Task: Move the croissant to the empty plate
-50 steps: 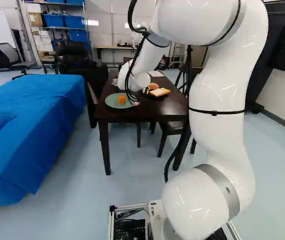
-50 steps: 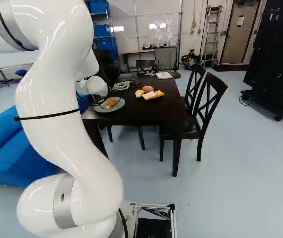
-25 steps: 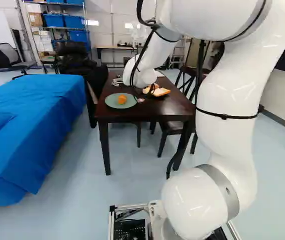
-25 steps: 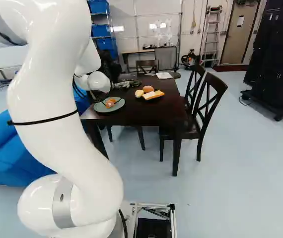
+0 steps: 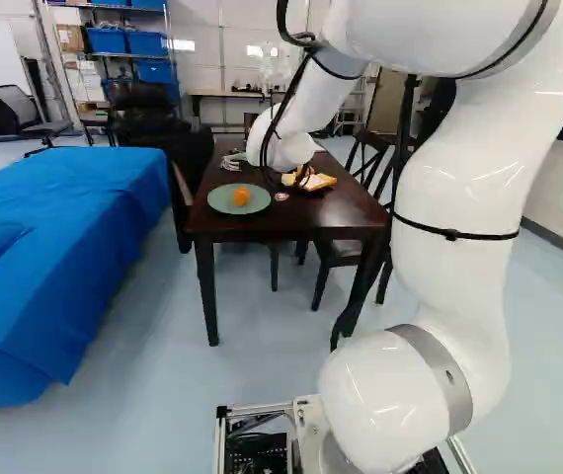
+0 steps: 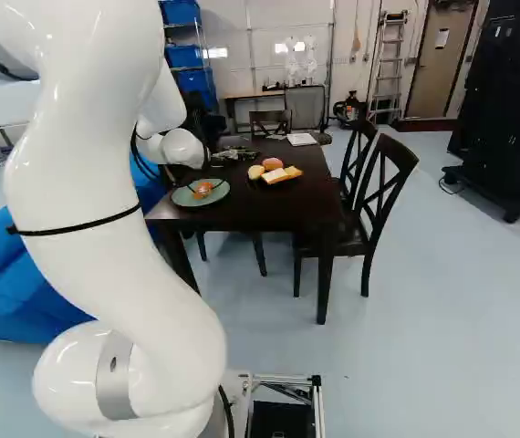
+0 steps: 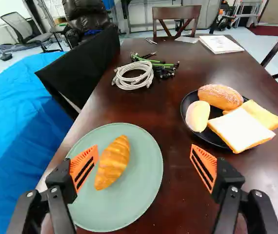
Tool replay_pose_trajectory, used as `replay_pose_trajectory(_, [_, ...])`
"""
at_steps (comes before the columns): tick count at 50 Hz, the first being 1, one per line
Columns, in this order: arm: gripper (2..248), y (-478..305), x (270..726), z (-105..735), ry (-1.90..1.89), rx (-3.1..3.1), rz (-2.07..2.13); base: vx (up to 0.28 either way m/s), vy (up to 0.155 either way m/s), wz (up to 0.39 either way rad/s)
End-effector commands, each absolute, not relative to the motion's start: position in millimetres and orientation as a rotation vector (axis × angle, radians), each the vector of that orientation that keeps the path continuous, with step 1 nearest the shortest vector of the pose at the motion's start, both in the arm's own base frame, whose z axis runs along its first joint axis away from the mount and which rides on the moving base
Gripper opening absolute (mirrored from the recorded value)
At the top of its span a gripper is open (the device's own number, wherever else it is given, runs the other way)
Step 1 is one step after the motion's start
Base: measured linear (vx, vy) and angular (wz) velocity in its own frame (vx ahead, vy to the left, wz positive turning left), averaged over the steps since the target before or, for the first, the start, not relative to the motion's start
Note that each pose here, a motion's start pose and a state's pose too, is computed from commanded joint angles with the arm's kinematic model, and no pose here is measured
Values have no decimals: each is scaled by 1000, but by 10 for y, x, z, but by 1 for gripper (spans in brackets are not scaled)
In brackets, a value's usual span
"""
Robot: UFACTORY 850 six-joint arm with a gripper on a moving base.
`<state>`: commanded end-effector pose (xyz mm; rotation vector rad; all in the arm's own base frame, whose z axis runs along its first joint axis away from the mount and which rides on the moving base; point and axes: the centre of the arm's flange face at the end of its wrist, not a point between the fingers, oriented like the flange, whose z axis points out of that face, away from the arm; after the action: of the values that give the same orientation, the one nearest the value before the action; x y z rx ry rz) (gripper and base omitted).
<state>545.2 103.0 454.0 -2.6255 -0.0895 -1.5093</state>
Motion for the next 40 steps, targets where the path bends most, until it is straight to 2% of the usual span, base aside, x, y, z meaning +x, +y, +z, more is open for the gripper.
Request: replay_pose_trajectory(40, [247, 944, 5316, 4512, -83, -2624, -1528, 0, 0, 0])
